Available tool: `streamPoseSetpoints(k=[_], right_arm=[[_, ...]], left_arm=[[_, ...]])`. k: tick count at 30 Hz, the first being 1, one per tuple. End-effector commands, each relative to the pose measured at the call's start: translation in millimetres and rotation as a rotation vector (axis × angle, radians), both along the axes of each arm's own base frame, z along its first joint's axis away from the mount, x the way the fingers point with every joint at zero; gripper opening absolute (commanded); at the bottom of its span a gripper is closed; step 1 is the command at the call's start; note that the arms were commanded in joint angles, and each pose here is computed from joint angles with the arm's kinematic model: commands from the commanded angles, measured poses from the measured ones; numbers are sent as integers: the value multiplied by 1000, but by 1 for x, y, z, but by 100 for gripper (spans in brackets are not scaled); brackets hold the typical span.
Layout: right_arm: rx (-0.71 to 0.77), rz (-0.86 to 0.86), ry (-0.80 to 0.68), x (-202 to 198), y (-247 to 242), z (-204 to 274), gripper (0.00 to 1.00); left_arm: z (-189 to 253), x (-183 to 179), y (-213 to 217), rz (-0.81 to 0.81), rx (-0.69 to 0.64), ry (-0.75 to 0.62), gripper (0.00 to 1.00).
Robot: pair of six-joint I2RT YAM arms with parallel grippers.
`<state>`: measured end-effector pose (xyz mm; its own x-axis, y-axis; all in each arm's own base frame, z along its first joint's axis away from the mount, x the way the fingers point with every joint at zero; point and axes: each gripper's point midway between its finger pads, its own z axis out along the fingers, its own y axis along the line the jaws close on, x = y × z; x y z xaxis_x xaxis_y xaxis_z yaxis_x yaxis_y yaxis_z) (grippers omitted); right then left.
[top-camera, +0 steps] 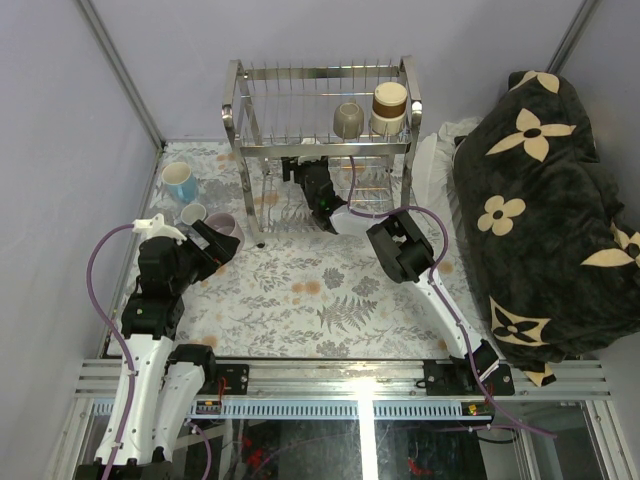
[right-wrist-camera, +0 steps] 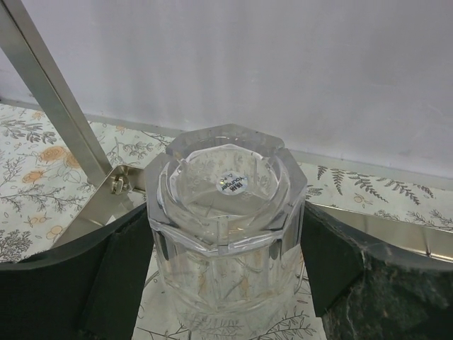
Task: Unload the cups from the dish rack
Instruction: Unload the cup from the dish rack.
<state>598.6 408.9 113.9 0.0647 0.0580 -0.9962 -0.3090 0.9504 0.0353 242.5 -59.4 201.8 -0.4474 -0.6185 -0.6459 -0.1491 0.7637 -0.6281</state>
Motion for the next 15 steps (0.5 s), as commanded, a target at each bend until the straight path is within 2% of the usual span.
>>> streamPoseSetpoints(k=[1, 8, 11, 13, 15], right_arm=[[61, -22, -86, 5, -7, 31, 78], [79, 8, -92, -3, -7, 38, 47], [89, 20, -96, -7, -7, 41, 27], [95, 26, -99, -10, -8, 44, 11], [100, 33, -104, -13, -8, 48, 5]], left_arm=[[6, 5, -3, -27, 10, -43, 94], [6, 4, -3, -27, 10, -47, 94], [7, 4, -2, -25, 11, -48, 94], [7, 4, -2, -26, 11, -48, 94], [6, 4, -2, -26, 11, -47, 94]])
